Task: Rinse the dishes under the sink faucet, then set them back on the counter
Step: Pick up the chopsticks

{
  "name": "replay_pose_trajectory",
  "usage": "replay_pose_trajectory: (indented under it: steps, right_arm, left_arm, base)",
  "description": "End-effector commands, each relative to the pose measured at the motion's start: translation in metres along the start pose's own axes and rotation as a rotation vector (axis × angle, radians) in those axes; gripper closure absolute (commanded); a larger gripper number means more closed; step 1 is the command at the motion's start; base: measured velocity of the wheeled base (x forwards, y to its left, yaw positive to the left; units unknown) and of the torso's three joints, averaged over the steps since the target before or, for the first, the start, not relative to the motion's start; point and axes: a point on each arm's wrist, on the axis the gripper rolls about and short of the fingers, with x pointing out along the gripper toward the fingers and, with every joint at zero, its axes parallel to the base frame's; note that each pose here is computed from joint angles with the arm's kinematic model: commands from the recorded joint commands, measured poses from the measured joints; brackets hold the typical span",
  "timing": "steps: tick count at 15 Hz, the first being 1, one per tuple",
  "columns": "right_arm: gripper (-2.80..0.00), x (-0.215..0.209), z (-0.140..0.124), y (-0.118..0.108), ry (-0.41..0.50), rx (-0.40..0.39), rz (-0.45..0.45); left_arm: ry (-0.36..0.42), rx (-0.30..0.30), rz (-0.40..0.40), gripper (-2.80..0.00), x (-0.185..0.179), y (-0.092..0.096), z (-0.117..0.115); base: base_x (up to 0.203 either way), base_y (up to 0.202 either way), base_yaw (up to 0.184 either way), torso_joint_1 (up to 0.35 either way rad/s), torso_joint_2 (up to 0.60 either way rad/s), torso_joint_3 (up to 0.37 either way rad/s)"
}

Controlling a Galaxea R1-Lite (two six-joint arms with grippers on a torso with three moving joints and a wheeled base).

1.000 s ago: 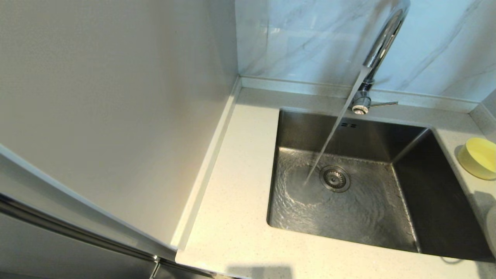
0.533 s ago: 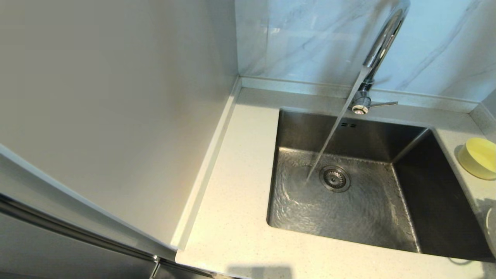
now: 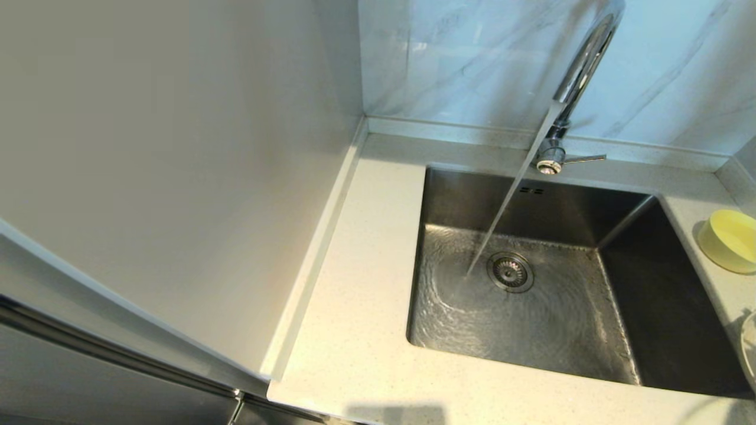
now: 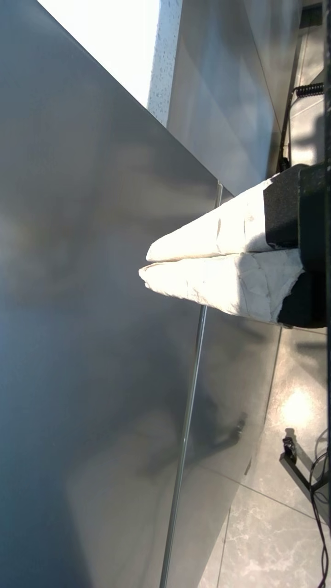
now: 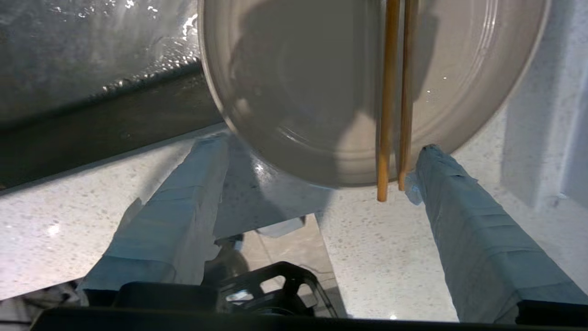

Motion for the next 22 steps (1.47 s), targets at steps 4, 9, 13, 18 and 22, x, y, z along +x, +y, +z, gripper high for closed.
replay_pose_trajectory:
  steps: [4, 9, 13, 18, 22]
  right_arm:
    - [-2.80, 0.019, 0.011, -0.023, 0.059, 0.033, -0.001]
    - [-2.80, 0.033, 0.009, -0.036, 0.113, -0.064, 0.008]
    - [-2.80, 0.041, 0.009, -0.039, 0.137, -0.182, 0.029]
    - [-2.80, 0.053, 0.012, -0.043, 0.161, -0.197, 0.048]
    - [-2.80, 0.069, 0.015, -0.048, 0.141, -0.201, 0.048]
  left_arm:
    - [0.000, 0.000, 0.001, 0.00, 0.000, 0.000, 0.000]
    - [0.000, 0.000, 0.001, 0.00, 0.000, 0.000, 0.000]
    - [0.000, 0.000, 0.001, 0.00, 0.000, 0.000, 0.000]
    - [0.000, 0.000, 0.001, 0.00, 0.000, 0.000, 0.000]
    - [0.000, 0.000, 0.001, 0.00, 0.000, 0.000, 0.000]
  base:
    - [0.000, 0.000, 0.000, 0.000, 0.00, 0.000]
    - [0.000, 0.000, 0.000, 0.000, 0.00, 0.000]
    - [0.000, 0.000, 0.000, 0.000, 0.00, 0.000]
    - [0.000, 0.000, 0.000, 0.000, 0.00, 0.000]
    - [0.000, 0.000, 0.000, 0.000, 0.00, 0.000]
